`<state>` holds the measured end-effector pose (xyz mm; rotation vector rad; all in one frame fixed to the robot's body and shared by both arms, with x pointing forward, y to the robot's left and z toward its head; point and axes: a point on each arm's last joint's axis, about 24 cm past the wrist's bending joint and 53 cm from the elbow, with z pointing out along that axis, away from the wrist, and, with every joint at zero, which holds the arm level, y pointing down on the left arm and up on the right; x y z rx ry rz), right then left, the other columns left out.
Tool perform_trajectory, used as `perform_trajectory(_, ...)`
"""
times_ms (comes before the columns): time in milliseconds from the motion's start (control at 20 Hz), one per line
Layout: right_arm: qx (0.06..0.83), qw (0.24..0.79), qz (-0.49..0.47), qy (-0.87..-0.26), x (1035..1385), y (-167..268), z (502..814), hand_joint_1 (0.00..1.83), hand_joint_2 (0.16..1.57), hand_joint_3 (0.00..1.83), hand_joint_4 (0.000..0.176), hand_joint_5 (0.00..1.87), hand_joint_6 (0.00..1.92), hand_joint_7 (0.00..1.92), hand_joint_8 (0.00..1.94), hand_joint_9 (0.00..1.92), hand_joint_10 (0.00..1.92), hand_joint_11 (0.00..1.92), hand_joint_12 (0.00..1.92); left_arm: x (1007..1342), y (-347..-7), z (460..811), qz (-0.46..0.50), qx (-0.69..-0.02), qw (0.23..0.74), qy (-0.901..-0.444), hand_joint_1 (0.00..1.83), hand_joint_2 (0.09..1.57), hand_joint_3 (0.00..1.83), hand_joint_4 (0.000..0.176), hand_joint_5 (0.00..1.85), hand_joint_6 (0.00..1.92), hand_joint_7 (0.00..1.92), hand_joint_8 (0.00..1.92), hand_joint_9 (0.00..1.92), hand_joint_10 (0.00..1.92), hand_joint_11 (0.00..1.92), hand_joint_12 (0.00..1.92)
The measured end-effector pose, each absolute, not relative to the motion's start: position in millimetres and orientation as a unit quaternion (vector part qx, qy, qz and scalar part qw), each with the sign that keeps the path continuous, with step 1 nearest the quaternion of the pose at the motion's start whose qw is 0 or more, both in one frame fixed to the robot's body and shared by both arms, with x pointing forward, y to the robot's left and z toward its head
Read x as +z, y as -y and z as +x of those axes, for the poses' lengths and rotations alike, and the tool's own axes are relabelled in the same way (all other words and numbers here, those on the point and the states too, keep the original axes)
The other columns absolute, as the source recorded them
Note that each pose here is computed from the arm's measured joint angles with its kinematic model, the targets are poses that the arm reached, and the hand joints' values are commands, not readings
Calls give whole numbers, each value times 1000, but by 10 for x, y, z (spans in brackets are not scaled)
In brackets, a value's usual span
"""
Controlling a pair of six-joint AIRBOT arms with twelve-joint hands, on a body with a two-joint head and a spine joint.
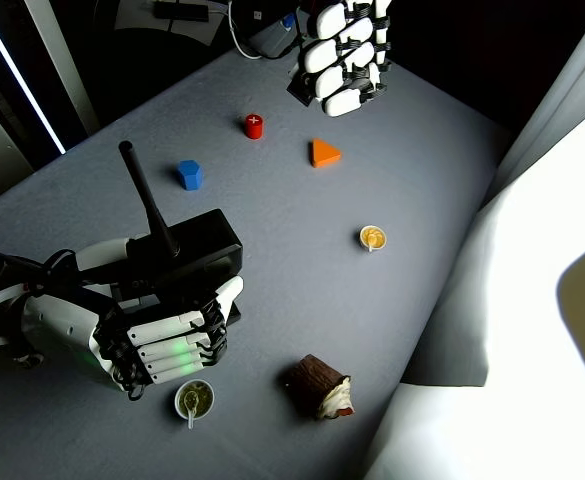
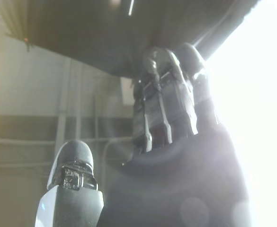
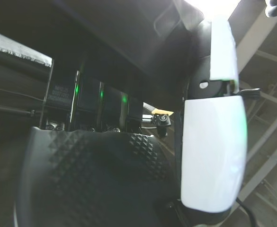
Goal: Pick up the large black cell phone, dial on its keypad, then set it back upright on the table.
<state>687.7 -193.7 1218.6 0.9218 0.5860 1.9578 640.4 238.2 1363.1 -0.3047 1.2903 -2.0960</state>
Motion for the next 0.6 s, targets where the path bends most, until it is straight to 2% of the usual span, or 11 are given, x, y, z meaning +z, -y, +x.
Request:
perform_trajectory(50, 786, 435, 370, -235, 12186, 1937, 6877, 1383, 1159, 2, 0, 889, 1043, 775, 1111, 880, 1355, 868, 1309, 13631, -2382, 6404, -116, -799, 325, -492, 0, 1198, 0, 5, 344, 7, 492, 12, 462, 14, 0, 956)
perform_trajectory(100, 786, 435, 370, -235, 12186, 1938, 6878, 1460, 1142, 3, 0, 894, 988, 776, 1080, 858, 1278, 879, 1491, 13631, -2382, 6404, -116, -799, 325, -492, 0, 1198, 0, 4, 333, 2, 470, 3, 441, 4, 0, 924)
perform_trajectory(150, 786, 435, 370, -235, 12186, 1940, 6877, 1478, 1133, 0, 0, 901, 939, 814, 1069, 869, 1232, 884, 1529, 13631, -2382, 6404, -116, -799, 325, -492, 0, 1196, 0, 3, 338, 2, 477, 4, 449, 6, 0, 949)
perform_trajectory(200, 786, 435, 371, -235, 12186, 1940, 6878, 1389, 1140, 1, 0, 909, 995, 835, 1084, 903, 1293, 863, 1258, 13631, -2382, 6404, -116, -799, 325, -492, 0, 1198, 0, 0, 328, 1, 478, 3, 454, 6, 0, 970)
perform_trajectory(250, 787, 435, 370, -235, 12186, 1938, 6878, 1373, 1136, 0, 0, 903, 1015, 874, 1042, 926, 1274, 864, 1141, 13631, -2382, 6404, -116, -799, 325, -492, 0, 1198, 0, 2, 339, 4, 493, 6, 467, 9, 0, 991)
perform_trajectory(400, 788, 434, 370, -234, 12185, 1934, 6878, 1363, 1141, 1, 0, 916, 1036, 837, 1080, 913, 1262, 845, 1086, 13632, -2383, 6404, -116, -799, 325, -492, 0, 1201, 0, 5, 347, 2, 470, 4, 453, 5, 0, 925)
perform_trajectory(450, 788, 434, 370, -234, 12184, 1934, 6879, 1228, 1160, 0, 0, 910, 1097, 860, 1145, 886, 855, 804, 1082, 13632, -2383, 6404, -116, -799, 325, -492, 0, 1199, 0, 4, 339, 1, 479, 5, 456, 5, 0, 952)
perform_trajectory(500, 788, 434, 370, -234, 12184, 1934, 6878, 1195, 1171, 0, 19, 882, 1136, 865, 1172, 927, 616, 778, 1070, 13632, -2383, 6404, -116, -799, 325, -492, 0, 1199, 0, 2, 344, 3, 493, 7, 469, 8, 0, 991)
perform_trajectory(550, 788, 432, 370, -234, 12184, 1934, 6878, 1181, 1189, 0, 19, 814, 1218, 873, 1186, 934, 480, 714, 1081, 13632, -2383, 6404, -116, -799, 325, -492, 0, 1197, 0, 5, 349, 3, 497, 5, 470, 6, 0, 980)
perform_trajectory(600, 788, 432, 370, -234, 12184, 1931, 6880, 1167, 1203, 2, 27, 790, 1270, 834, 1231, 915, 417, 659, 1085, 13632, -2383, 6404, -116, -799, 325, -492, 0, 1200, 1, 3, 340, 0, 488, 1, 467, 4, 0, 976)
